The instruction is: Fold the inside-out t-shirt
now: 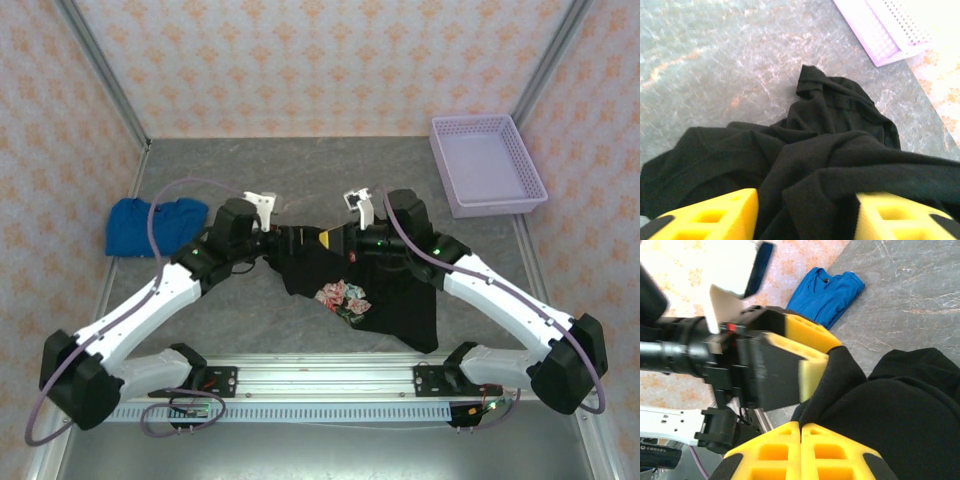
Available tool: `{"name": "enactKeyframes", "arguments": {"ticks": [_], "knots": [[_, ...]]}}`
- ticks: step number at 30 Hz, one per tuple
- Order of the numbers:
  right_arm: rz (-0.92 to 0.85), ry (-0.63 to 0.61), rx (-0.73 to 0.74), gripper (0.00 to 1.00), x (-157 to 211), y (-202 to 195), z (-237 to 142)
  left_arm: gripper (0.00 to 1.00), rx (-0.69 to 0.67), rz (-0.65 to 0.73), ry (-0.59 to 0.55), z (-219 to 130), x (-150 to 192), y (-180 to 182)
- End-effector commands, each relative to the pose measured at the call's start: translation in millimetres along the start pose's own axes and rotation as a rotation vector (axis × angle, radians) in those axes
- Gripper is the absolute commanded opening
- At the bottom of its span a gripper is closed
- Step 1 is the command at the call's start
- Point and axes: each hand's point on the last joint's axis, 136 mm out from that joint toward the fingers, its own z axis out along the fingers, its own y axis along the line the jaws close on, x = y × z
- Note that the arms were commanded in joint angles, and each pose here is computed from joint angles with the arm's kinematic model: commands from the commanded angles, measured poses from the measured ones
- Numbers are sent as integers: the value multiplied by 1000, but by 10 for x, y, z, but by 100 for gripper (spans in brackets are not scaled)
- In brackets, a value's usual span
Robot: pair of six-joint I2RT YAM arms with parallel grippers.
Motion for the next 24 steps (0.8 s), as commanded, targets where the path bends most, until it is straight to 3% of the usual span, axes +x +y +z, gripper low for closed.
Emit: {"name": "enactKeyframes", "arguments": {"ticks": [1, 8, 16, 18, 23, 24], "knots": [[-80, 44, 12, 0, 157, -62, -11, 57, 25, 53, -31, -189, -27, -64], [-147, 96, 29, 0, 325, -139, -23, 64, 91, 174, 79, -91, 89, -352], [-147, 104, 16, 0, 415, -139, -44, 62, 120, 228, 170, 241, 184, -459], [-143, 102, 28, 0, 439, -160, -63, 51, 133, 228, 191, 319, 207, -486], [-136, 86, 110, 0, 554, -275, -167, 4, 230, 194, 209, 393, 225, -650], [-135, 86, 128, 0, 584, -297, -181, 0, 240, 186, 209, 393, 223, -669]]}}
